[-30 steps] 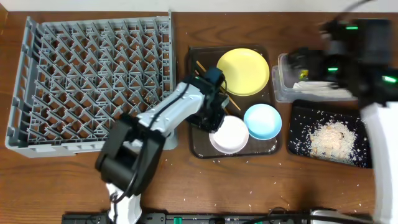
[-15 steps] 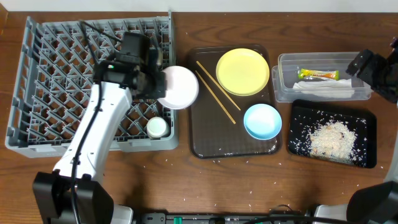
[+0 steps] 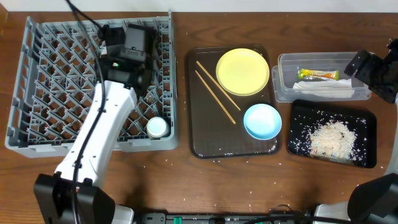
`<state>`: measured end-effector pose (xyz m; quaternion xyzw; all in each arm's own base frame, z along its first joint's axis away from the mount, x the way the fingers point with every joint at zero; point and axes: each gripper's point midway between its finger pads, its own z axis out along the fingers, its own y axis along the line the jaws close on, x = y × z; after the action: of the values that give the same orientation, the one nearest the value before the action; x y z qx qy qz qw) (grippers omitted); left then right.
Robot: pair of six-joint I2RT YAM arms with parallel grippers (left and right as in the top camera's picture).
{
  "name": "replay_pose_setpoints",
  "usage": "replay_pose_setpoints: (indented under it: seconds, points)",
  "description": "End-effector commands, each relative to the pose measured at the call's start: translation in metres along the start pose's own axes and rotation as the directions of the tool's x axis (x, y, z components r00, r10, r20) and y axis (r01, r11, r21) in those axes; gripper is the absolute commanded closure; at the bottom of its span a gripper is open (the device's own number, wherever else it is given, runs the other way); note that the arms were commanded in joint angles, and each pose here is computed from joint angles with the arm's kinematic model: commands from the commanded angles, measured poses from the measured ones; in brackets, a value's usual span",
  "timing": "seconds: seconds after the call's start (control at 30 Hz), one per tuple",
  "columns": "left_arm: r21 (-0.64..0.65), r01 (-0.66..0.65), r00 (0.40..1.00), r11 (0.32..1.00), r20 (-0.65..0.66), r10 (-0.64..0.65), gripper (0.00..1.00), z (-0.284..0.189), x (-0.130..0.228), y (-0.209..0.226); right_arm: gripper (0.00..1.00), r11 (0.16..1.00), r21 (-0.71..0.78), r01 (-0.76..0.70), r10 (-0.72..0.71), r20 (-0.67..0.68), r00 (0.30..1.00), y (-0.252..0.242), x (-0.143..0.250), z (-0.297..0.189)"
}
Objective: Sort waste into correct bins and load items into the dishwasher
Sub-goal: 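Carry the pink bowl to the dish rack and set it upright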
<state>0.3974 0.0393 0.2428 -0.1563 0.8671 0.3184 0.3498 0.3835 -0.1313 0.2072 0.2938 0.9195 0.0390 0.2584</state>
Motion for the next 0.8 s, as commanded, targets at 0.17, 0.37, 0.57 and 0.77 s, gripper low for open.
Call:
replay_pose_setpoints:
  seconds: [0.17,0.37,0.57,0.77]
  points:
    - [-0.312,-0.071,0.982,0.947,0.143,0.121,0.93,-0.021,0.002,-0.005,0.01,1.0,-0.001,-0.015,0.015,-0.007,1.0,-0.001,0.001,0.002]
    - [-0.36,-0.133,0.966,0.923,0.159,0.201,0.93,-0.023,0.021,-0.031,0.01,1.0,-0.001,-0.015,0.015,-0.007,1.0,-0.001,0.001,0.002]
    - [-0.373,-0.15,0.966,0.916,0.14,0.215,0.93,-0.017,0.036,-0.04,0.01,1.0,-0.001,-0.015,0.015,-0.007,1.0,-0.001,0.001,0.002]
    - [-0.412,-0.16,0.958,0.897,0.156,0.242,0.93,-0.013,0.037,-0.043,0.01,1.0,-0.001,-0.015,0.015,-0.007,1.0,-0.001,0.001,0.002]
